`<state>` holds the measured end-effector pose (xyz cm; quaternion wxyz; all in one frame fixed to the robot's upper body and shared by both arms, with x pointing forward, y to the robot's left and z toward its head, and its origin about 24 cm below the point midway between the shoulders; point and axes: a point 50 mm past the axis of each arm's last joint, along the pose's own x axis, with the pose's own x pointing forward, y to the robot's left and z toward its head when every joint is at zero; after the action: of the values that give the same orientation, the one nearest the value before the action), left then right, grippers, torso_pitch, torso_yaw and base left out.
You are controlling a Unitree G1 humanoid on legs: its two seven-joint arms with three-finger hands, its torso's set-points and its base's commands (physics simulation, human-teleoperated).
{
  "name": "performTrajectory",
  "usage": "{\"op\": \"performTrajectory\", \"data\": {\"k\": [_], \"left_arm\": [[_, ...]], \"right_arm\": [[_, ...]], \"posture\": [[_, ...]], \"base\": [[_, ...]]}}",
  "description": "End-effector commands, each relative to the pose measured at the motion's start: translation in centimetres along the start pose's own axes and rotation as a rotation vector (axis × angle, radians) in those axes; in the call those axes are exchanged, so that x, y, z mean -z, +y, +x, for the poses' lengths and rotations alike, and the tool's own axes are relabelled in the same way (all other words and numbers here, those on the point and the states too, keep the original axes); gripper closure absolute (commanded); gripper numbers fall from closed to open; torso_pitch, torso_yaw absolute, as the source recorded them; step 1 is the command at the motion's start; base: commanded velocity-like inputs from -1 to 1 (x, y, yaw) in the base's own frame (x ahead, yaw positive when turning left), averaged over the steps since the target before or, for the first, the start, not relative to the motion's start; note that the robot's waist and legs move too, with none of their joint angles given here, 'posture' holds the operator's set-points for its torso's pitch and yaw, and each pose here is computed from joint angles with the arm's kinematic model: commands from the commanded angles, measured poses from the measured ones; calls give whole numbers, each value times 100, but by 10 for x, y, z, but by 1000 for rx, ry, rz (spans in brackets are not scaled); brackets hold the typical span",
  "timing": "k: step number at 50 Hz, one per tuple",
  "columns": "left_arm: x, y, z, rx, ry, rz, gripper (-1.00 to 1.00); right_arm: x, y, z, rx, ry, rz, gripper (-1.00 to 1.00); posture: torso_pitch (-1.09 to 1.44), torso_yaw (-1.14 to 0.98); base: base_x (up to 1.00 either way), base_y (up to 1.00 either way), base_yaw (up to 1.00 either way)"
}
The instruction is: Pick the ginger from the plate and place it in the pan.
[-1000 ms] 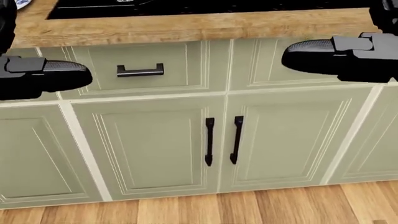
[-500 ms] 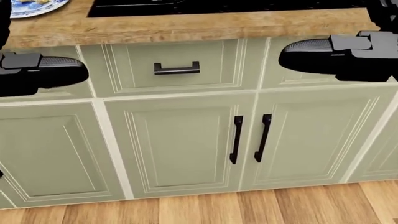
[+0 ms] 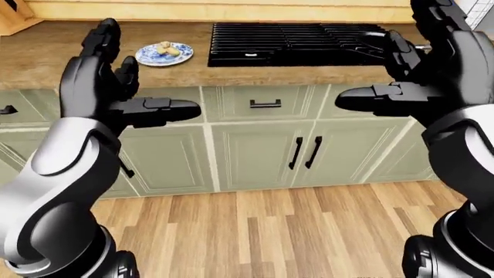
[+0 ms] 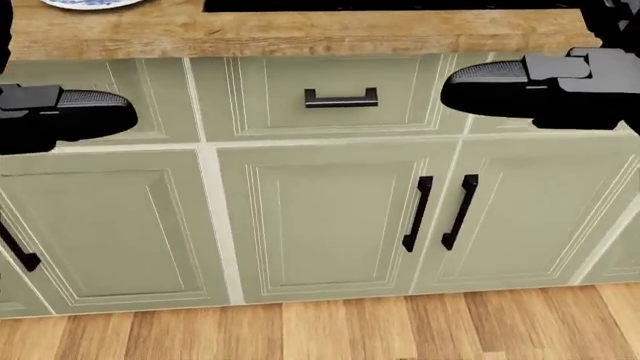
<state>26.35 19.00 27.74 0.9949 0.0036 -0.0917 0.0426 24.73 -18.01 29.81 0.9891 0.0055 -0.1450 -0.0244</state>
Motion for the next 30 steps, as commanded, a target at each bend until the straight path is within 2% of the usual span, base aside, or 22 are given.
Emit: {"op": "performTrajectory", "data": {"k": [1,11,30], "left_arm": [[-13,-2,-3,9,-73,-4,-100],[-12,-2,-2,9,-73,-4,-100],[-12,-2,-2,8,-71,-4,-100]], "right_arm": [[-8,-3,-1,20,-46,-4,-100],[-9,-3,-1,27,-51,-7,-100],[-13,-6,-1,30,-72,14,-100]], "posture": [[0,0],[0,0],[0,0]], "base": [[0,0,0],[0,0,48],[1,0,0]]}}
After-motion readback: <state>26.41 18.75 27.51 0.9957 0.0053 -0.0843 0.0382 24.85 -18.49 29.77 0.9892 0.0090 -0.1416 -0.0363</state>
